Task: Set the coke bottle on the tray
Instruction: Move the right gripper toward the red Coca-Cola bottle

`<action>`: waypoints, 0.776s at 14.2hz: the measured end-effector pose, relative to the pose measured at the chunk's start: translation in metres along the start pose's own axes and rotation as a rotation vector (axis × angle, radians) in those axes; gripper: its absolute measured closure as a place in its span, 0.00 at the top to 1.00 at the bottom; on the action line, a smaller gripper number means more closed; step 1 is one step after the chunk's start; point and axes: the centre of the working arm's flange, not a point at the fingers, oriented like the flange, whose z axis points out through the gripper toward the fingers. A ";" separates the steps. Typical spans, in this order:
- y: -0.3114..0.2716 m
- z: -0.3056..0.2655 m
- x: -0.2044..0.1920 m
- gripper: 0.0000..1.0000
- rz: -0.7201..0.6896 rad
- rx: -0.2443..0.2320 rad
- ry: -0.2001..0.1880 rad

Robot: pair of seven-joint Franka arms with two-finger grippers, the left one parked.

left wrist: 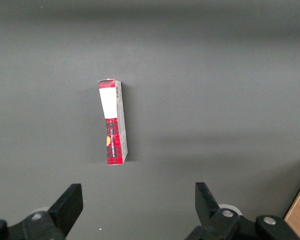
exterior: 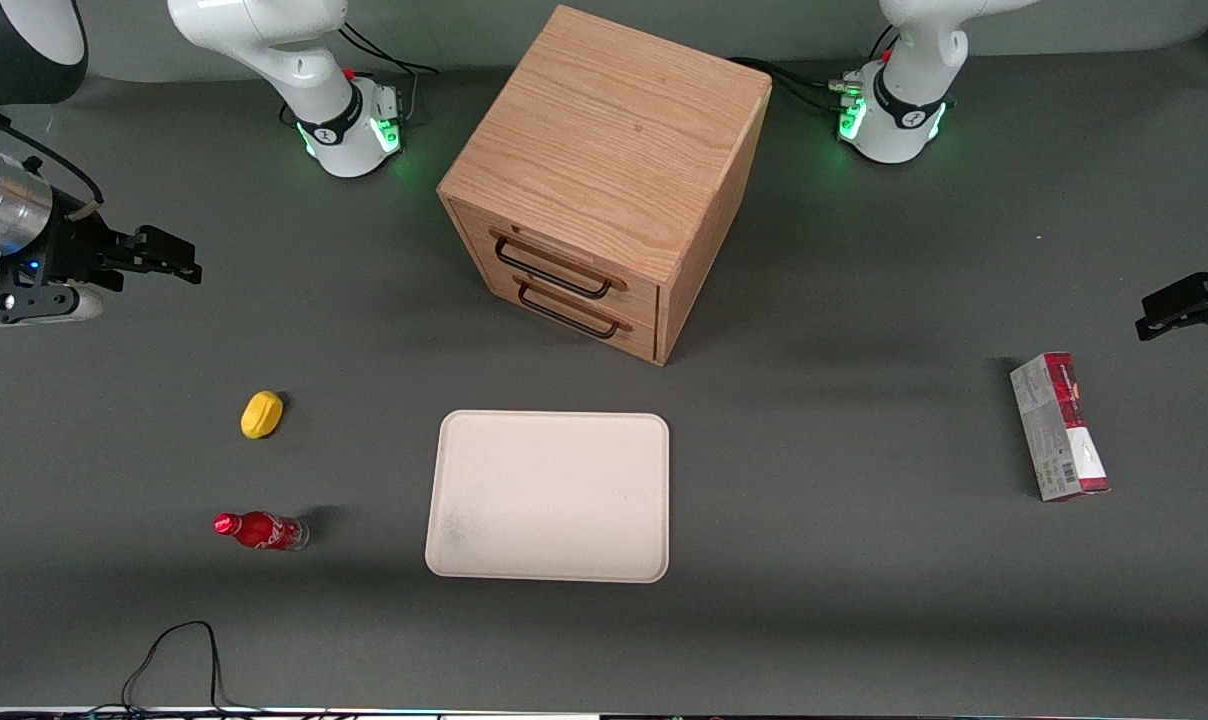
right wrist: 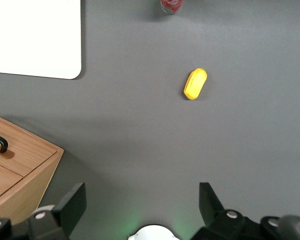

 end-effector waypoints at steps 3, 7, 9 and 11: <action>0.001 -0.008 -0.004 1.00 0.001 0.001 -0.017; 0.001 -0.015 -0.006 1.00 0.000 0.001 -0.015; 0.001 -0.015 -0.006 1.00 0.000 0.001 -0.015; 0.001 -0.015 -0.006 1.00 0.000 0.001 -0.015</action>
